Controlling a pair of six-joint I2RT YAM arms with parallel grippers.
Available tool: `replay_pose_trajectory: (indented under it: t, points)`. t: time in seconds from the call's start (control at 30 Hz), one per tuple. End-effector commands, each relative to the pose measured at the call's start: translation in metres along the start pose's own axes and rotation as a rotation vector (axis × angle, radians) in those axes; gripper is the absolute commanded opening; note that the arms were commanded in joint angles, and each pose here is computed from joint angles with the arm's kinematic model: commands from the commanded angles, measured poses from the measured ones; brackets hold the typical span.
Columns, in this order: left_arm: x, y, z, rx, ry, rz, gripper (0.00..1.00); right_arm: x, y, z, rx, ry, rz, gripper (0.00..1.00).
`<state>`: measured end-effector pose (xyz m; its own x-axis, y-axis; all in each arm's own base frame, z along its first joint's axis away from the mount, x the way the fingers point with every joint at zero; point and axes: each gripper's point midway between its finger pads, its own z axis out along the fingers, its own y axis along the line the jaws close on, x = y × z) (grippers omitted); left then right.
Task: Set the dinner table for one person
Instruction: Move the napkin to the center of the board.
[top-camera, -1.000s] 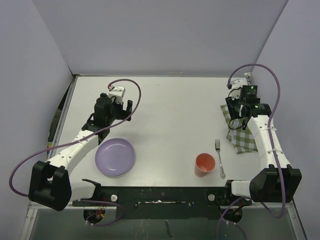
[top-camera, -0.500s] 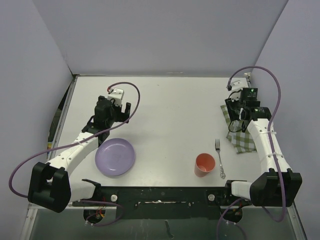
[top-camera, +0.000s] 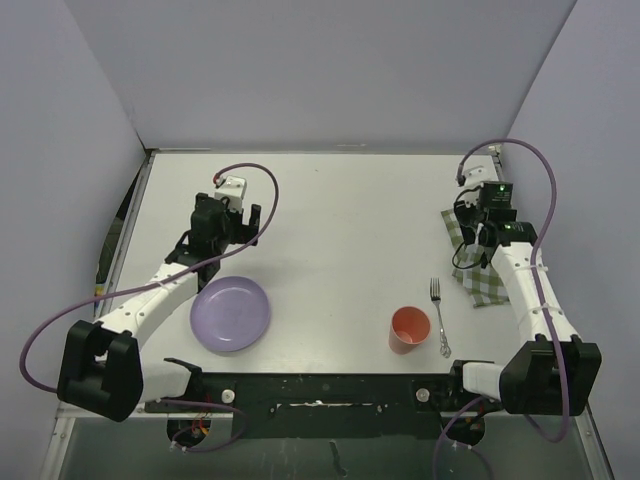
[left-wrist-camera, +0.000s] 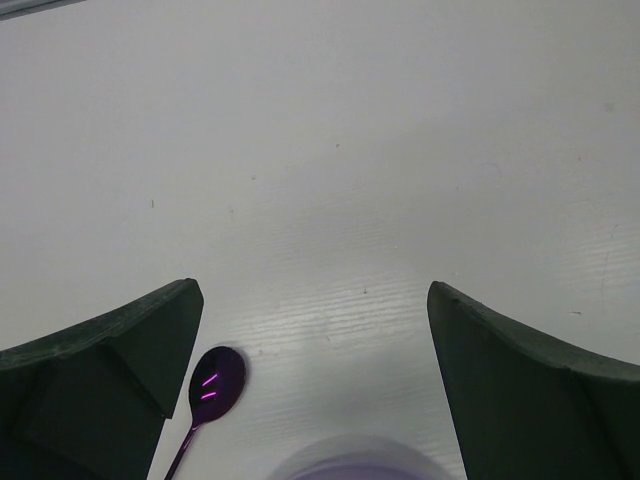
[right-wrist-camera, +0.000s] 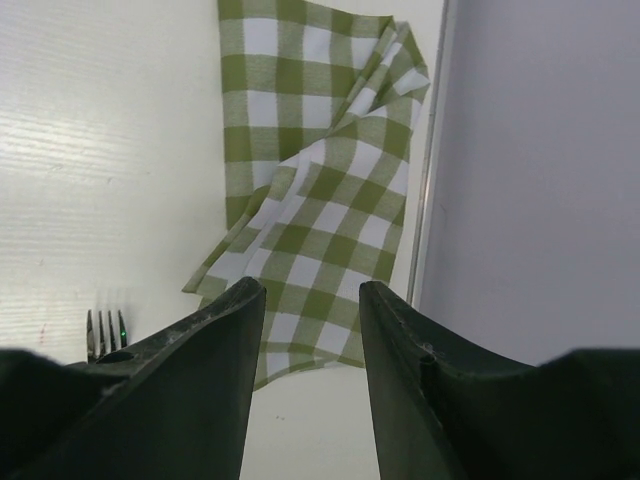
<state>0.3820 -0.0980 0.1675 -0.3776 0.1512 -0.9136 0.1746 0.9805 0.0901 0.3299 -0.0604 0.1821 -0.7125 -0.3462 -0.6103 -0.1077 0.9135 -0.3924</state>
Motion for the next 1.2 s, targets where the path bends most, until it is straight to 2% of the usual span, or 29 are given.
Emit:
replay_pose_trajectory:
  t: [0.0,0.1,0.23,0.3,0.57,0.77,0.97,1.17]
  points:
    - [-0.028,-0.004,0.006,0.008,-0.078,-0.036,0.98,-0.02,-0.04,0.004,0.179,-0.057,0.057,0.44]
    - [-0.026,-0.006,0.008,0.012,-0.072,-0.037,0.98,-0.023,-0.052,0.006,0.211,-0.053,0.089,0.44]
    - [-0.025,-0.007,0.012,0.017,-0.065,-0.039,0.98,-0.025,-0.05,0.013,0.163,-0.051,0.116,0.44]
    - [-0.023,-0.008,0.014,0.02,-0.056,-0.037,0.98,-0.023,-0.047,0.019,0.14,-0.041,0.13,0.51]
    - [-0.018,-0.015,0.026,0.041,-0.001,-0.012,0.98,-0.012,-0.032,0.051,-0.02,0.017,0.219,0.56]
    - [-0.012,-0.021,0.044,0.044,0.064,-0.041,0.98,-0.002,-0.016,0.068,-0.093,0.089,0.245,0.56]
    - [-0.017,-0.038,0.057,0.092,0.076,-0.095,0.98,0.012,0.0,0.086,-0.146,0.148,0.239,0.57]
    - [-0.018,-0.044,0.062,0.102,0.089,-0.123,0.98,0.021,-0.009,0.101,-0.111,0.194,0.206,0.56]
